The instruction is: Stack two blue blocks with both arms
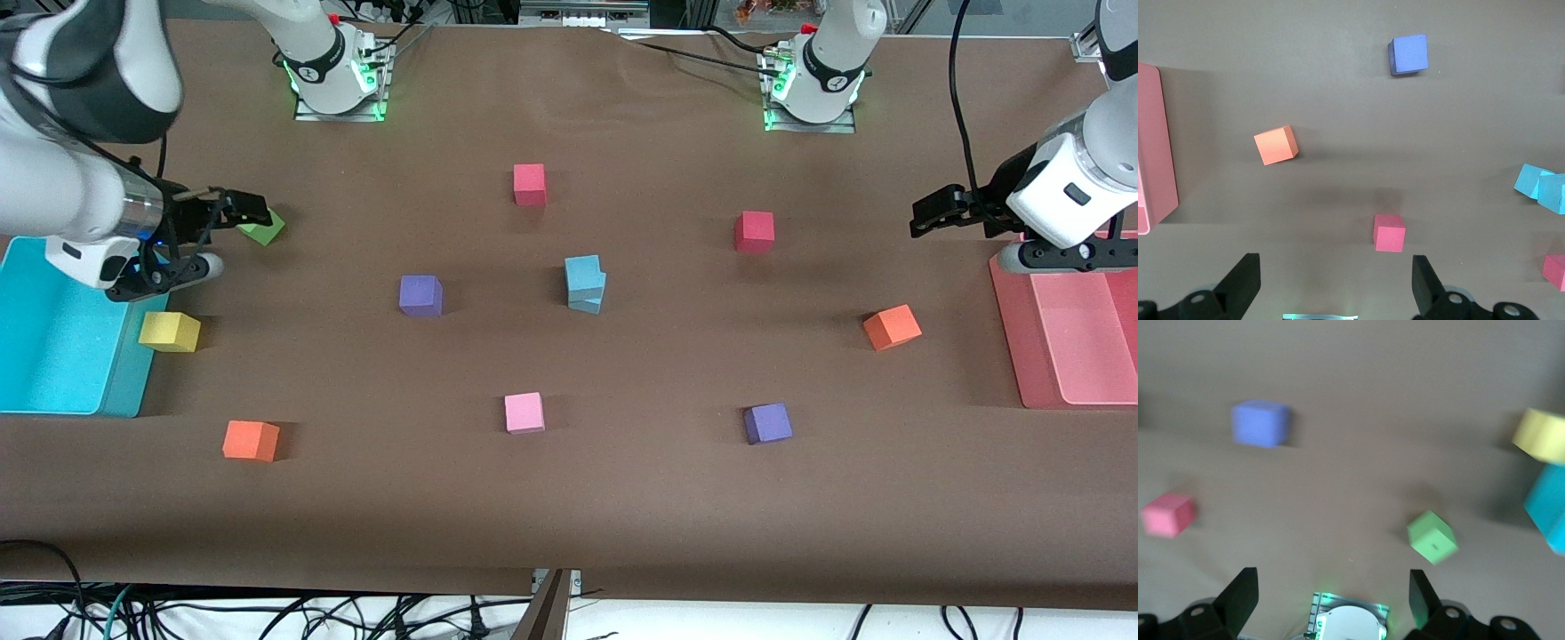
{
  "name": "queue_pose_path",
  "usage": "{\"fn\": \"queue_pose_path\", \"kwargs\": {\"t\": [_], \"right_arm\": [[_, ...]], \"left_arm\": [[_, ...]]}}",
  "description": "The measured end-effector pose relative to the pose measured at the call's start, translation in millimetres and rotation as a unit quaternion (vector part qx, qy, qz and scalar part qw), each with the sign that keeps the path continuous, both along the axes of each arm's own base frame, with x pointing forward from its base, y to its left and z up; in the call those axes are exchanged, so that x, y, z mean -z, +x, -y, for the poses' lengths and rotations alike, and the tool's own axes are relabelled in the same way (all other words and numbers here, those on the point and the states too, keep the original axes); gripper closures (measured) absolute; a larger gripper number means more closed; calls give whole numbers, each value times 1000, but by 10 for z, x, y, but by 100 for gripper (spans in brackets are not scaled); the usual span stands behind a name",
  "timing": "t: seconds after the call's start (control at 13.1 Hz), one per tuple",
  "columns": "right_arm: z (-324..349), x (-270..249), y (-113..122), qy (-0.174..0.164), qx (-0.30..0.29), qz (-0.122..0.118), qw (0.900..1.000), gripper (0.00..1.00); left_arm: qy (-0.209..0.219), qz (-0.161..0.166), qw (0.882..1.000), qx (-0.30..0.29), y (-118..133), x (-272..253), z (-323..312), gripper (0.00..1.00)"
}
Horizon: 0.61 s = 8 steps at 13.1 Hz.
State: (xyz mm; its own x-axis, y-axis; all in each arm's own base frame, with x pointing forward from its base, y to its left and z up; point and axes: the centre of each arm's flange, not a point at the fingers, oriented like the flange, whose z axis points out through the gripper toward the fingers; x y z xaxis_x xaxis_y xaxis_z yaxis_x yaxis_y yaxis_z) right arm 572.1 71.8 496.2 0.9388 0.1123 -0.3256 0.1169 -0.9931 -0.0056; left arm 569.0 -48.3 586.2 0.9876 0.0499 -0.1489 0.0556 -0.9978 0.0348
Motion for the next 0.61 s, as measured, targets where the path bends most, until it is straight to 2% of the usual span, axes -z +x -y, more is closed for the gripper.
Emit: {"fn": "queue_pose_path", "kwargs": {"t": [0.08, 0.23, 0.46, 0.61], "right_arm": [[-21, 18, 20, -29, 34, 6, 999, 0], [41, 43, 89, -50, 76, 24, 996, 0], [343, 43, 214, -42, 104, 57, 992, 0], [648, 57, 231, -28, 97, 70, 992, 0]], "left_arm": [[0, 0, 1000, 0, -2, -4, 0, 0], [0, 1, 1000, 0, -9, -14, -2, 0], [0, 2, 1000, 0, -17, -26, -2, 0], [0, 3, 1000, 0, -23, -39, -4, 0]]}}
